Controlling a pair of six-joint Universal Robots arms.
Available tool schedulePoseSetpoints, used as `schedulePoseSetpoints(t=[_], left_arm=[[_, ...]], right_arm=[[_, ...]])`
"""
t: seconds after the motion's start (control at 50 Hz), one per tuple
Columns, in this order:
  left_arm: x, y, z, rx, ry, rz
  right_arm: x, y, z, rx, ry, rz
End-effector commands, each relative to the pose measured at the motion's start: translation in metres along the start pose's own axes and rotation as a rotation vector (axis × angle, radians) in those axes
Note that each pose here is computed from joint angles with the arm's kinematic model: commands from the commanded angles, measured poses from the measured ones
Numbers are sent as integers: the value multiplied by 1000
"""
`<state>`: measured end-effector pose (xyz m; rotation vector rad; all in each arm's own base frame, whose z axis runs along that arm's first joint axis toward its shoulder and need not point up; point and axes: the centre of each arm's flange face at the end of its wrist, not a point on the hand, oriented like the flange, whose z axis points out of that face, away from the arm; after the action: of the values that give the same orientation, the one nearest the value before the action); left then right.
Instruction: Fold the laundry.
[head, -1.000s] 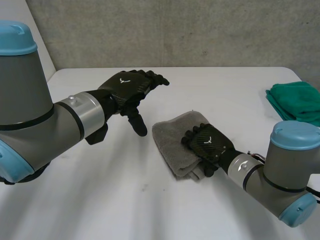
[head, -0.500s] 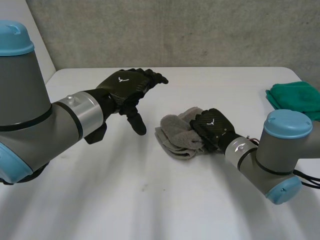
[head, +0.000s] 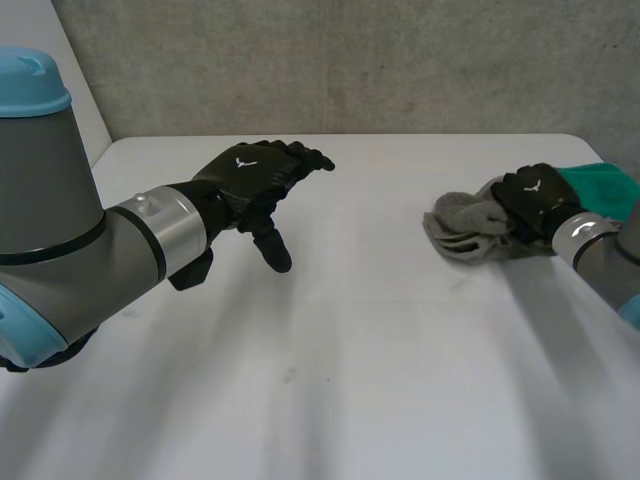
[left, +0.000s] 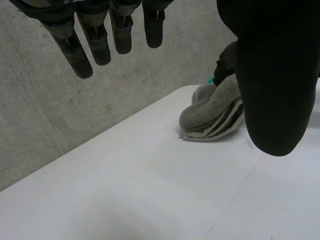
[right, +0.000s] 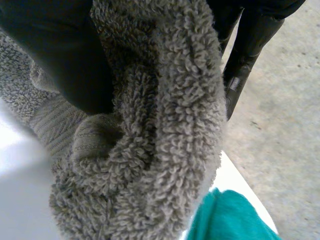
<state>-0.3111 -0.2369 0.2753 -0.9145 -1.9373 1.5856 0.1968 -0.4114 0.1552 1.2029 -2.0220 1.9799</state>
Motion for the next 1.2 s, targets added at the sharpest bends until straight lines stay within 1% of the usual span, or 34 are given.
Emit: schedulePoseSetpoints(t=[0.02, 0.06, 0.12, 0.14, 0.2, 0.26, 0.3, 0.42, 0.5, 0.52, 0.66, 0.74, 0.84, 0.88, 0.96, 1.1, 1.12, 1.18, 1.2], left_arm=[[0, 1, 1, -2, -1, -2], [-1, 1, 1, 0, -2, -1], [-2, 1, 1, 2, -6, -2], [-3, 1, 1, 2, -7, -2], [-7, 1, 1, 2, -16, -4], [-9, 1, 2, 1, -22, -6], [-9, 1, 2, 1, -22, -6], [-9, 3, 2, -4, -21, -8], [-9, 5, 4, -10, -21, -11], [-9, 6, 4, -12, -20, -12], [-9, 9, 5, -21, -18, -16], [-9, 12, 6, -29, -17, -19], [-9, 12, 7, -26, -17, -18], [-9, 11, 7, -23, -19, -17], [-9, 11, 7, -22, -19, -16], [-10, 8, 5, -13, -22, -14], [-10, 7, 5, -10, -22, -13], [-10, 3, 4, 1, -27, -9], [-10, 2, 3, 4, -27, -8]], right_arm=[[37, -6, 27, 82, 36, -53], [53, -22, 36, 155, 69, -76], [71, -36, 43, 211, 115, -85], [88, -47, 48, 258, 158, -84], [115, -55, 54, 315, 215, -65], [133, -55, 55, 345, 238, -55], [151, -47, 54, 349, 268, -61], [178, -13, 48, 310, 282, -64], [187, 18, 45, 274, 262, -52], [190, 32, 44, 258, 250, -44], [181, 102, 34, 167, 168, 9], [173, 126, 29, 112, 151, -20], [174, 139, 18, 59, 155, -77], [174, 136, 15, 48, 153, -91], [179, 118, 4, 43, 159, -116], [197, 73, -19, 49, 198, -125], [205, 60, -25, 36, 234, -132], [222, 43, -35, -12, 341, -145], [234, 34, -43, -51, 428, -153]])
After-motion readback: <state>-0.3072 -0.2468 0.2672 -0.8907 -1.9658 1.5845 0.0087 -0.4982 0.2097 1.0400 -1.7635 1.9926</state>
